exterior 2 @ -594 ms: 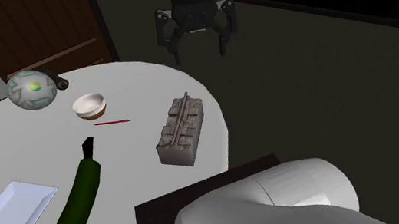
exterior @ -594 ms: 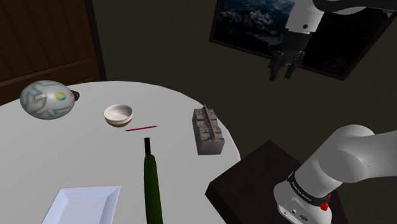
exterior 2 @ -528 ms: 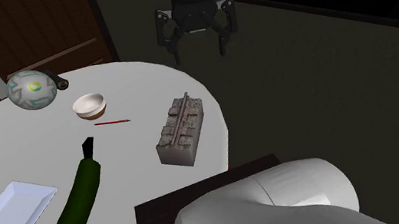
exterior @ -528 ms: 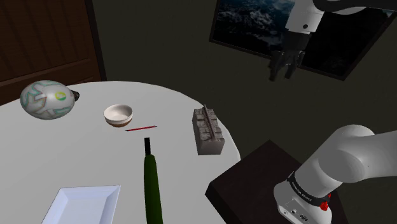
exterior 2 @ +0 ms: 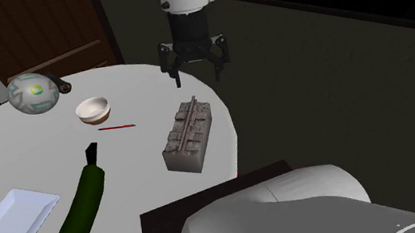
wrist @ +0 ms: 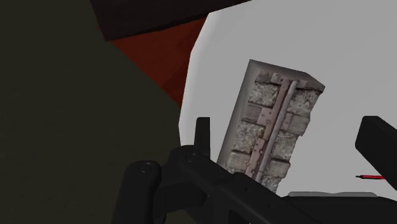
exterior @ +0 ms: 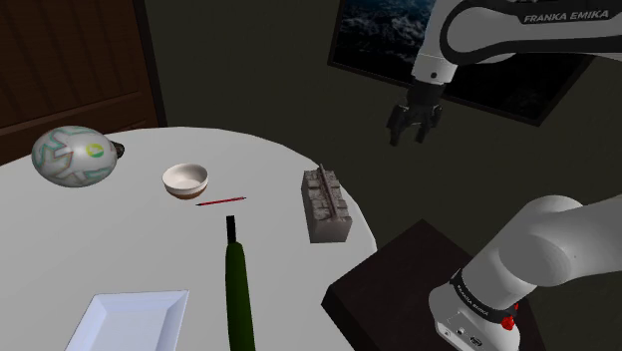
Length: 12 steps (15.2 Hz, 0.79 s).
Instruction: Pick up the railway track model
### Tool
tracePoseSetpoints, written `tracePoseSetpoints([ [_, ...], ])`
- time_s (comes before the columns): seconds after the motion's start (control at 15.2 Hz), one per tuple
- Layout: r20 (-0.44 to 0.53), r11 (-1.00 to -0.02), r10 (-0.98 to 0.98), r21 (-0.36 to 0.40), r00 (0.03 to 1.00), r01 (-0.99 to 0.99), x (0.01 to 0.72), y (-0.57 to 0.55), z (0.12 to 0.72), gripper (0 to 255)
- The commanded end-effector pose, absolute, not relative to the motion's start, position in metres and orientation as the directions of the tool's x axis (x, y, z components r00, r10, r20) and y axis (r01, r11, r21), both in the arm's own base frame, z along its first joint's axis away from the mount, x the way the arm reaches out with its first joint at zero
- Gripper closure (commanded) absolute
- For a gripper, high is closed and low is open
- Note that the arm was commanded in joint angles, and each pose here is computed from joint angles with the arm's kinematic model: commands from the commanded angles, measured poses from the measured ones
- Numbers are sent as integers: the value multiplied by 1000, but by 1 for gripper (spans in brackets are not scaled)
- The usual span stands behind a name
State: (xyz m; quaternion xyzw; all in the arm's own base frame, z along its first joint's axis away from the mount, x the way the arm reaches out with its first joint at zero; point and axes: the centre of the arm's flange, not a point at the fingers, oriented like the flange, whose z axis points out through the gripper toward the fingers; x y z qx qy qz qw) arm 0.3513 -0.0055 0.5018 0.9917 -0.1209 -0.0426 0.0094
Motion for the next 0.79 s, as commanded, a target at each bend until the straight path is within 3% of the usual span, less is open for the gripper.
tracePoseSetpoints([
  [0.0, -72, -966, -260, 27, 963, -259, 366, -3, 479, 0],
  [0.73, -34, -932, -363, 16, 931, -363, 442, 9, 360, 0],
])
